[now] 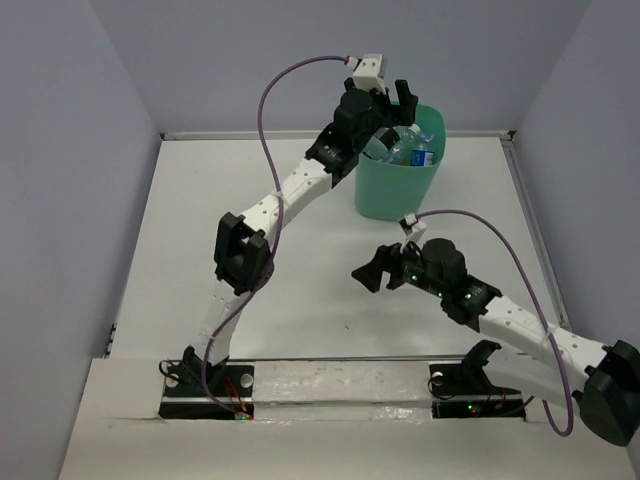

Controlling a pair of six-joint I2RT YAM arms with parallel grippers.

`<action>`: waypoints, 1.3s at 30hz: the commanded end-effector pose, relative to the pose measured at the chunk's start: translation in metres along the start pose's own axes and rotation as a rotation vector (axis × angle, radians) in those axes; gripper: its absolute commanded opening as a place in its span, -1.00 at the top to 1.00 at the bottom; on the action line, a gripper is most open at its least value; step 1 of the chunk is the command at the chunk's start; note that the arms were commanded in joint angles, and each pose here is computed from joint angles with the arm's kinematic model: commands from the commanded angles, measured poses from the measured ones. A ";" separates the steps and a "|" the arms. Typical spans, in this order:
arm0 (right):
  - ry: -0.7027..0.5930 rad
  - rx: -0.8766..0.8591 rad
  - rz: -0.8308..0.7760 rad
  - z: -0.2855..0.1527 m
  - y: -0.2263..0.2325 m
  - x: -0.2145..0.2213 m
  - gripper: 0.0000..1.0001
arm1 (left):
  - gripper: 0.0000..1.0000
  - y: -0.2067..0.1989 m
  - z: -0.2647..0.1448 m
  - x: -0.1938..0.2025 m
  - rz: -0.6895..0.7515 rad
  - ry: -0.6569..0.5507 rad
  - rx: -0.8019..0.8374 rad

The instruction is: Put the plastic bottles in the bin

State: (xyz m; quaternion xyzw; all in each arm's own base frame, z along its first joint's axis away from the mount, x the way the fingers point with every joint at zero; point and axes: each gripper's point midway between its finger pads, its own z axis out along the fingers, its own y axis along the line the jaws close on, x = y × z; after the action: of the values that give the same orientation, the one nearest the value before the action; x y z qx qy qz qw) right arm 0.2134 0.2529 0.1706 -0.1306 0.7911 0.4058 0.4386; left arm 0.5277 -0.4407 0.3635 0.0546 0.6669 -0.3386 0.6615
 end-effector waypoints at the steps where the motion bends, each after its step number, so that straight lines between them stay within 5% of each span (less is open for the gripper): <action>1: -0.106 0.011 -0.031 0.018 0.013 -0.038 -0.80 | -0.98 -0.060 -0.087 -0.194 0.042 -0.287 0.106; 10: -0.076 0.067 -0.039 0.081 0.047 -0.038 -0.99 | -0.98 -0.028 -0.223 -0.222 0.061 -0.200 -0.013; 11: -0.112 0.078 -0.024 0.089 0.054 -0.052 -0.99 | -0.98 -0.015 -0.229 -0.189 0.062 -0.131 -0.036; 13: -0.111 0.102 -0.017 0.104 0.057 -0.052 -0.99 | -0.98 -0.012 -0.279 -0.203 0.015 -0.158 -0.037; 15: -0.108 0.137 0.008 0.126 0.056 -0.051 -0.99 | -0.98 0.008 -0.303 -0.165 0.000 -0.074 -0.082; 16: -0.079 0.167 0.012 0.141 0.049 -0.037 -0.99 | -0.98 0.009 -0.337 -0.177 -0.019 -0.114 -0.066; 17: -0.071 0.173 0.015 0.149 0.048 -0.035 -0.99 | -0.98 0.027 -0.345 -0.143 -0.008 -0.060 -0.107; 21: -0.053 0.180 0.028 0.186 0.049 -0.030 -0.99 | -0.98 0.075 -0.408 -0.115 0.013 -0.065 -0.256; 29: -0.098 0.263 -0.013 0.271 0.044 -0.047 -0.98 | -0.98 0.139 -0.440 -0.034 0.141 0.057 -0.444; 34: -0.015 0.364 0.024 0.313 0.001 -0.013 -0.90 | -0.98 0.135 -0.450 -0.051 0.110 -0.036 -0.420; 37: -0.006 0.347 0.047 0.332 0.005 -0.012 -0.80 | -0.98 0.133 -0.453 -0.053 0.098 -0.049 -0.401; 39: 0.014 0.343 0.059 0.341 0.004 -0.003 -0.48 | -0.98 0.131 -0.455 -0.054 0.093 -0.053 -0.392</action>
State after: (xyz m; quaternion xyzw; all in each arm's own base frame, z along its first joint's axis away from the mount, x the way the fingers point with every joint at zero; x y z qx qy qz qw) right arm 0.4025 0.5037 0.0738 -0.0542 0.8528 0.2704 0.4434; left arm 0.2188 -0.0879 0.2949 -0.0380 0.7293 -0.1609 0.6639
